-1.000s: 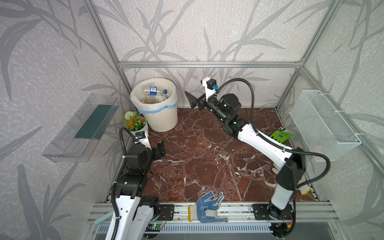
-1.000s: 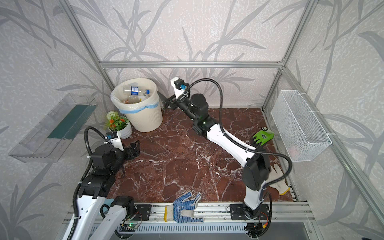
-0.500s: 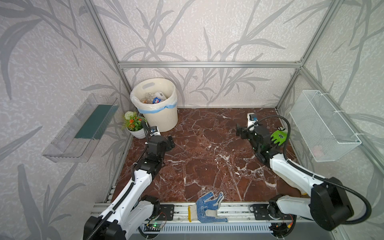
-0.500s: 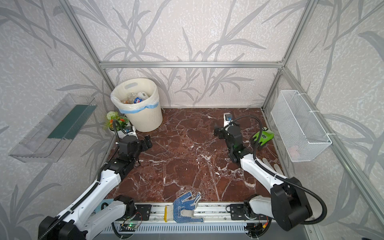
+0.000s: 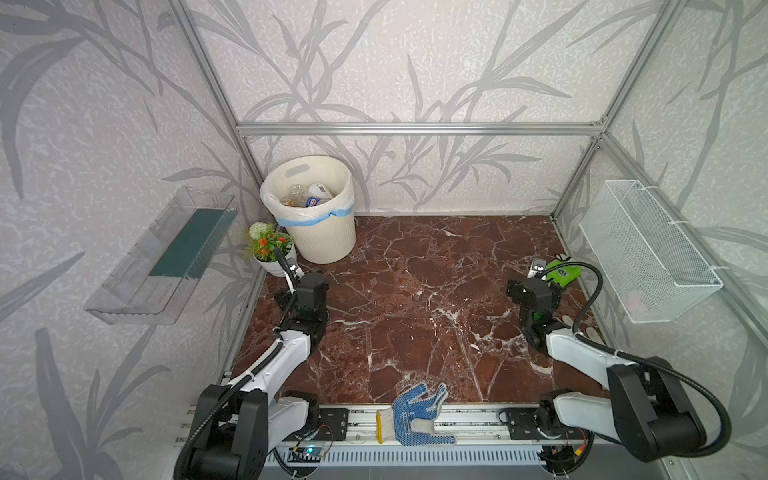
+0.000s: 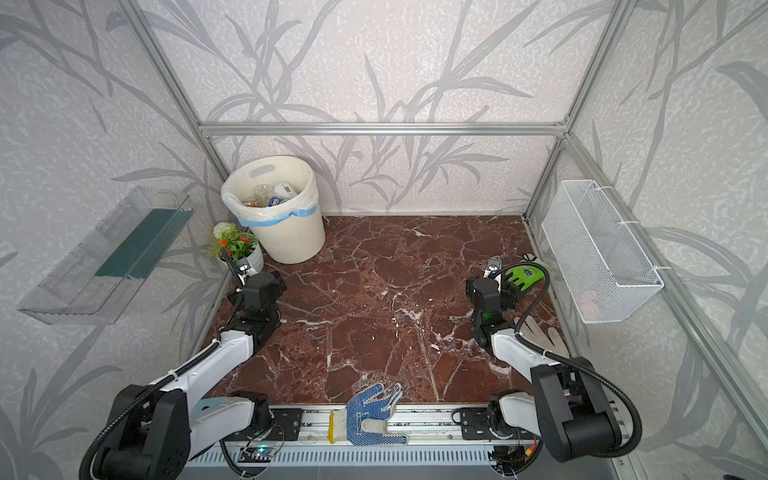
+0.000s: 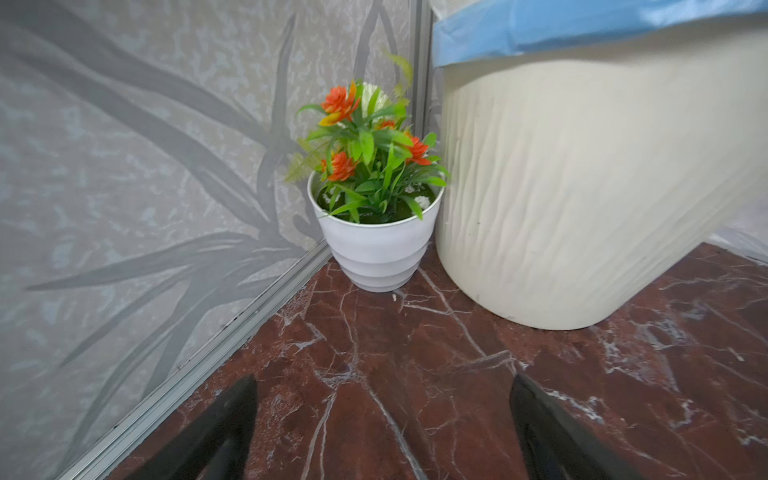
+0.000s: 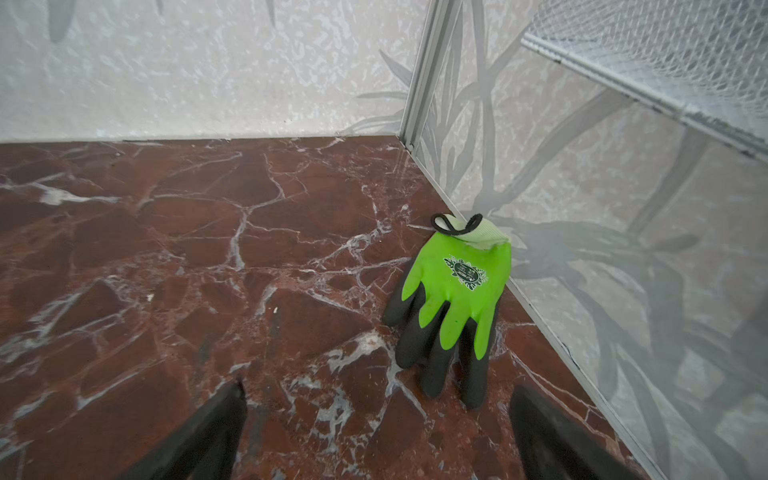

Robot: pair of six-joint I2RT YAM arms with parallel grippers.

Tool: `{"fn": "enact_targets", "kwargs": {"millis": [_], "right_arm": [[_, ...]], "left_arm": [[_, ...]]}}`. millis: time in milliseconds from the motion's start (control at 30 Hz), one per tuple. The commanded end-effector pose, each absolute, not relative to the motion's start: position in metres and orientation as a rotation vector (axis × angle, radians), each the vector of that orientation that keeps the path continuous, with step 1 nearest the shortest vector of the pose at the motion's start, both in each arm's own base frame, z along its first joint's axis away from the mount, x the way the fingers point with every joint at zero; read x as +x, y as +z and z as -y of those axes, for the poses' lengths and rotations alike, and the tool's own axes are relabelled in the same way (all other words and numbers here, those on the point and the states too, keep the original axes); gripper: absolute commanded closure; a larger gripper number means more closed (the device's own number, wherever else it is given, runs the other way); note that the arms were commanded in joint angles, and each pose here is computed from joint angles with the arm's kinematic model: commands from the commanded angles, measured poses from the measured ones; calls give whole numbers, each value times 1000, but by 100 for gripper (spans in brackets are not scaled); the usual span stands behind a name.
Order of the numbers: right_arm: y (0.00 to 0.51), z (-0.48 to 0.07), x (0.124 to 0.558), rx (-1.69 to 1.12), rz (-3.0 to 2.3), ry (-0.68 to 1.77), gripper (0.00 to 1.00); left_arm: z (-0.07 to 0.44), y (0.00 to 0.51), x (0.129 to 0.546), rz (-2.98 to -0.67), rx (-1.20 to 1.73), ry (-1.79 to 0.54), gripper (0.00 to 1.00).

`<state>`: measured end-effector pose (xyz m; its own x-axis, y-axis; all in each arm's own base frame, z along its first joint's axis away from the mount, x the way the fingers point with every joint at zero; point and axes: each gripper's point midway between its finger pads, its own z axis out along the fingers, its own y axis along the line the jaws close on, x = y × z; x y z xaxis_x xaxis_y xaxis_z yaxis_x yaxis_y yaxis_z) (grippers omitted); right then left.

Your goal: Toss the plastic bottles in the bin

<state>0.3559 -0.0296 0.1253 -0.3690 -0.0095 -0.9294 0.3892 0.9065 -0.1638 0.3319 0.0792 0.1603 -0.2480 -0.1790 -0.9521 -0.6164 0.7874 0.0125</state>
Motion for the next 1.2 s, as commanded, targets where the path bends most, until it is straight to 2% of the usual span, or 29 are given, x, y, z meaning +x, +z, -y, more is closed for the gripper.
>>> {"fn": "enact_targets", "kwargs": {"millis": [0,100,233,400,1167], "right_arm": [[130,41,360,334,-1816,-495,1],[132,33,365,295,-1766,-425,1],[120,15,376,183,-1786,-354,1],[106,-17,389,-10,-1830,-216,1],[97,-20,393,-31,-1846,-210,1]], "left_arm": [[-97,146,326,-1770,-659,532,6],[-95,133,334,-1776,-594,533,4],[-87,123,358,-1804,-526,419,1],[-55,101,390,-1921,-294,305,1],[-53,95,389,-1925,-283,271,1]]}}
